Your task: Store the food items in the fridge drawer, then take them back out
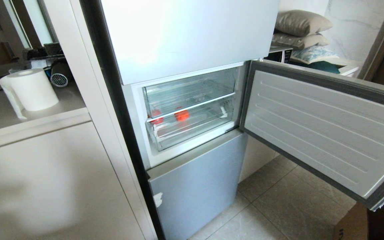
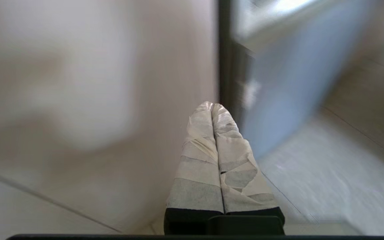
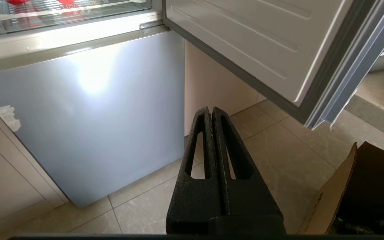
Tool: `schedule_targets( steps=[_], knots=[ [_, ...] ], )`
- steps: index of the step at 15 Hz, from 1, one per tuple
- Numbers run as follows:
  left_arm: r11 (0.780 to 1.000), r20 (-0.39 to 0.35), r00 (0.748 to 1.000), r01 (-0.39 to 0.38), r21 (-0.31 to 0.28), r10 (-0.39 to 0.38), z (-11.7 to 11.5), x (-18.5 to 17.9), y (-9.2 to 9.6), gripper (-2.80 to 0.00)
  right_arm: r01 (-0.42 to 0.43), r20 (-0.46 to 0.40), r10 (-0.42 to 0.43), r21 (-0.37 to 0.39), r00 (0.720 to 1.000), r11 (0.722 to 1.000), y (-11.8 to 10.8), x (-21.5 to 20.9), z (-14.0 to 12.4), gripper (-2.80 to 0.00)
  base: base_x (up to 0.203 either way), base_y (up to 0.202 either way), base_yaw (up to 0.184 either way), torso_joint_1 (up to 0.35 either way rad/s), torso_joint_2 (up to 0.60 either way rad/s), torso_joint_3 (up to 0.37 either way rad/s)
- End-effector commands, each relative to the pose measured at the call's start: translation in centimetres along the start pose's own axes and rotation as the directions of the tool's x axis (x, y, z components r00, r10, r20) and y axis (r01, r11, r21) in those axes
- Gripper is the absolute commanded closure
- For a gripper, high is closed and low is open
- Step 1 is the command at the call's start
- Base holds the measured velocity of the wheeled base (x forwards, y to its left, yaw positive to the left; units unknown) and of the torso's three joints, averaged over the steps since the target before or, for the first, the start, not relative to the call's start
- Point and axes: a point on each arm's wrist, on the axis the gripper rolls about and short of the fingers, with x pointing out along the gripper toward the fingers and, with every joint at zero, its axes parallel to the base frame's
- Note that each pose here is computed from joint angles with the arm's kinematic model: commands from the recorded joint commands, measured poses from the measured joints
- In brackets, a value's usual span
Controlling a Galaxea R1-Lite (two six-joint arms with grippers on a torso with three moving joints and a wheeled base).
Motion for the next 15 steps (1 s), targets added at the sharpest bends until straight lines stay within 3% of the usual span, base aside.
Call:
schedule_targets(
  steps=[1, 5, 8, 11, 13, 15],
  knots=[
    [0.998, 0.015, 0.998, 0.065, 0.007, -0.065, -2.5, -1.3, -0.3, 0.00, 0.000, -0.001, 0.000, 0.000, 1.000, 1.000, 0.0, 0.0, 0.0, 0.00, 0.000, 0.000, 0.000, 0.000, 0.00, 0.000],
    [0.994, 0.161, 0.982, 0.098, 0.040, -0.104, -2.7, -1.7, -0.4, 0.00, -0.004, -0.003, 0.004, -0.011, 1.000, 1.000, 0.0, 0.0, -0.1, 0.00, 0.000, 0.000, 0.000, 0.000, 0.00, 0.000],
    [0.994, 0.158, 0.986, 0.064, -0.089, -0.049, -2.7, -1.7, -0.3, 0.00, 0.005, 0.041, -0.004, -0.026, 0.999, 1.000, 0.0, -0.5, 2.3, 0.00, 0.000, 0.000, 0.000, 0.000, 0.00, 0.000],
    [0.993, 0.158, 0.986, 0.060, -0.106, -0.043, -2.7, -1.7, -0.3, 0.00, -0.002, -0.110, 0.004, 0.018, 0.994, 1.000, -0.1, 1.6, 5.9, 0.00, 0.000, 0.000, 0.000, 0.000, 0.00, 0.000],
    [0.993, 0.159, 0.986, 0.060, -0.106, -0.043, -2.7, -1.7, -0.3, 0.00, 0.003, -0.240, 0.016, 0.077, 0.971, 0.997, 0.0, 5.0, 7.7, 0.00, 0.000, 0.000, 0.000, 0.000, 0.00, 0.000],
    [0.993, 0.157, 0.987, 0.060, -0.105, -0.043, -2.7, -1.7, -0.3, 0.00, 0.014, -0.309, 0.024, 0.122, 0.951, 0.992, 0.0, 9.3, 8.8, 0.00, 0.000, 0.000, 0.000, 0.000, 0.00, 0.000]
  ],
)
